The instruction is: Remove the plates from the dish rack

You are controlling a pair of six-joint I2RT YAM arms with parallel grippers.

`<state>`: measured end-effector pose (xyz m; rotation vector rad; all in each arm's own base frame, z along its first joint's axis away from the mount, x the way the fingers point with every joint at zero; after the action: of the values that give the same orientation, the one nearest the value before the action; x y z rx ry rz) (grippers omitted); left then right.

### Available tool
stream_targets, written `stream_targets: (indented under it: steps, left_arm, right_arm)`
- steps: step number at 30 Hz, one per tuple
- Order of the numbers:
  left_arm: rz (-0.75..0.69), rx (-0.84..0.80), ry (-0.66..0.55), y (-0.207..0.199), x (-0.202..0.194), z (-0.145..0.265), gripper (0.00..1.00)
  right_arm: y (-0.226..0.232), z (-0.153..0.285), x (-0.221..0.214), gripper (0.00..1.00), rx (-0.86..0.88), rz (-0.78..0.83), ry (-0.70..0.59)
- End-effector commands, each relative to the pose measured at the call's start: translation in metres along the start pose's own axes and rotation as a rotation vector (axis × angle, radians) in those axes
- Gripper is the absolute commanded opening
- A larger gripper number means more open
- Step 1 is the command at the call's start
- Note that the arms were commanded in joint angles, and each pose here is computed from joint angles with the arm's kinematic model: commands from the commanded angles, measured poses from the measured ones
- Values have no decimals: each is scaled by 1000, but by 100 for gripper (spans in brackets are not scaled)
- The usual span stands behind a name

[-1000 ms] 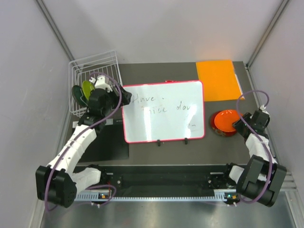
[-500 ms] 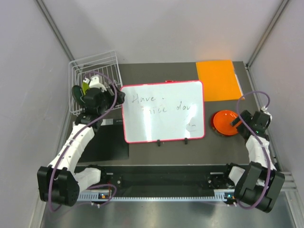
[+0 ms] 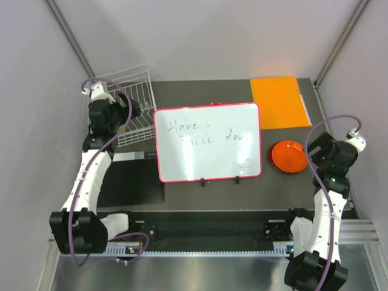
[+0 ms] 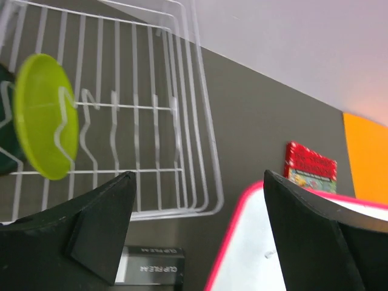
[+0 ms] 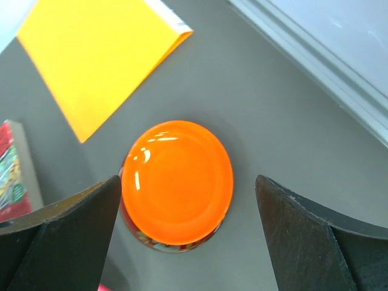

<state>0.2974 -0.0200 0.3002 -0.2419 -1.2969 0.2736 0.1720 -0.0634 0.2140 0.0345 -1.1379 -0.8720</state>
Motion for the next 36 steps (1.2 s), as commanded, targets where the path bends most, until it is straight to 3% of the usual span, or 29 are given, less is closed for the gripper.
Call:
stream_targets:
  steps: [1, 6, 11, 16, 20, 25, 29, 32, 36]
  left_arm:
    - [0, 103, -76, 28, 34, -18, 89]
    - [5, 248, -104, 64, 48, -42, 82]
    - [9, 373, -44, 97, 30, -66, 79]
    - [14, 425, 20, 113, 3, -86, 75]
    - [18, 420, -3, 117, -1, -96, 72]
    - [13, 473, 47, 128, -17, -105, 62]
    - [5, 470, 74, 131, -28, -110, 48]
    - [0, 478, 94, 134, -36, -111, 47]
    - [-6, 488, 115, 137, -46, -108, 31]
  right_arm:
    - [13, 11, 10, 91, 102, 34, 16]
    - [14, 8, 2, 91, 152, 35, 62]
    - [15, 6, 0, 91, 171, 35, 81]
    - [17, 3, -2, 91, 187, 37, 96]
    - [17, -1, -5, 91, 194, 36, 111]
    - [17, -3, -7, 91, 201, 32, 124]
    - [18, -4, -7, 91, 206, 36, 122]
    - [18, -6, -8, 91, 207, 35, 133]
    - [17, -6, -10, 91, 210, 36, 140]
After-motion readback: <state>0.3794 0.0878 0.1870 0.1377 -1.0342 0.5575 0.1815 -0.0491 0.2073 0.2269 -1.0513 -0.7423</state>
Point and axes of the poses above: each gripper's point midway between its finger pads, its own z axis back along the fingers, its own y axis along the line the jaws close on, x = y × z, the point moved 10 cm from there along z, back along the fingers, and after that the axes turned 7 degrees about -z, right-handed, at the moved point
